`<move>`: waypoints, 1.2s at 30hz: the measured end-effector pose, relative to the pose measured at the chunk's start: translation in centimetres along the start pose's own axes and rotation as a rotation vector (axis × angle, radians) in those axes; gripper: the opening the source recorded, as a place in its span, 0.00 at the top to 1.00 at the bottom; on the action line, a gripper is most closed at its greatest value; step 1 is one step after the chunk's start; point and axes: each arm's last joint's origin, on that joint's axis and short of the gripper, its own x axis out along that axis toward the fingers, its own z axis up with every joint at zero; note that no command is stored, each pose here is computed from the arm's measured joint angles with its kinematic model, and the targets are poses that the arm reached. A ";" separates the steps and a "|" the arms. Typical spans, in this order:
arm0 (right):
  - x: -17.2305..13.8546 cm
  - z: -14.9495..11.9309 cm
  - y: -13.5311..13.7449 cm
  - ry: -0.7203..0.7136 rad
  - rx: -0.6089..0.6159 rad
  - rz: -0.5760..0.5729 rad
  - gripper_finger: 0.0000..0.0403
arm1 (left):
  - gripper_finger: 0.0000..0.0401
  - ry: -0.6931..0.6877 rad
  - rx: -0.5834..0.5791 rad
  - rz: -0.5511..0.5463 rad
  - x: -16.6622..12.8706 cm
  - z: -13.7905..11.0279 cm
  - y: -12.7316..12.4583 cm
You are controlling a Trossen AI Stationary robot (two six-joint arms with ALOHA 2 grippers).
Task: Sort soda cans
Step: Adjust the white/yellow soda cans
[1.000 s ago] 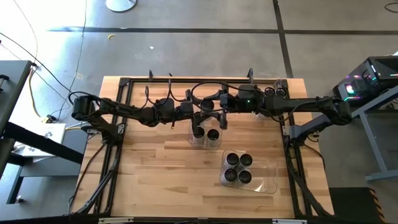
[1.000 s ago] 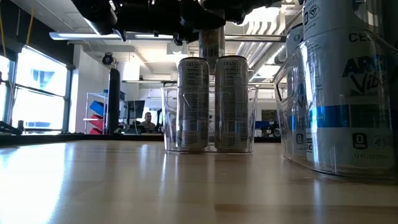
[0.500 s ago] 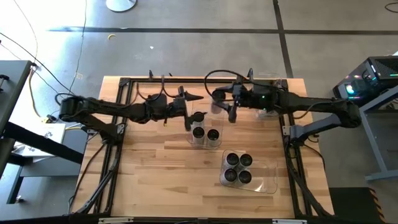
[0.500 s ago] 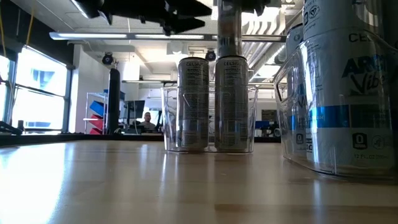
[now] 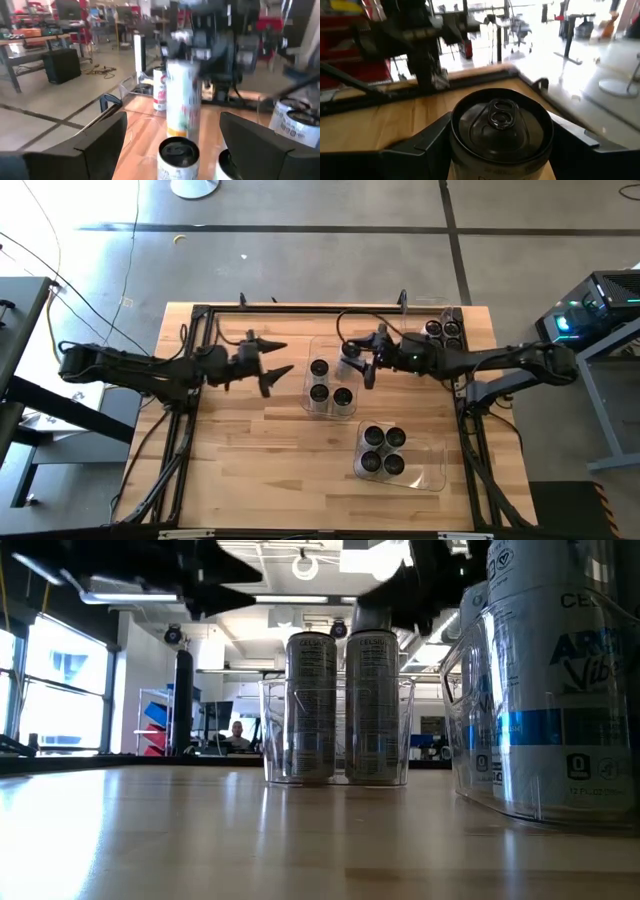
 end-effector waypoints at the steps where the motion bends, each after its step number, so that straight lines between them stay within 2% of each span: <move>1: 0.0 -0.8 -0.1 0.016 0.013 -0.002 0.40 | 0.22 -0.014 -0.015 -0.001 -0.5 -0.5 0.1; 6: 0.8 -2.1 0.2 0.037 0.048 0.016 0.40 | 0.22 -0.121 -0.076 -0.064 -2.1 -2.7 -0.6; 14: 2.7 -5.0 1.2 0.129 0.035 0.049 0.40 | 0.22 -0.114 -0.060 -0.162 -3.2 -3.6 -2.7; 17: 3.0 -6.1 1.8 0.179 0.009 0.066 0.40 | 0.22 -0.103 -0.053 -0.143 -3.5 -3.7 -3.3; 24: 3.4 -6.7 2.1 0.196 0.003 0.074 0.40 | 0.22 -0.092 -0.051 -0.114 -4.0 -3.8 -4.0; 30: 3.4 -6.5 2.1 0.183 0.003 0.081 0.24 | 0.22 -0.083 -0.031 -0.127 -4.1 -3.9 -4.2; 36: 2.9 -5.6 2.1 0.148 -0.015 0.085 0.22 | 0.22 -0.009 -0.032 -0.157 -4.1 -4.7 -4.4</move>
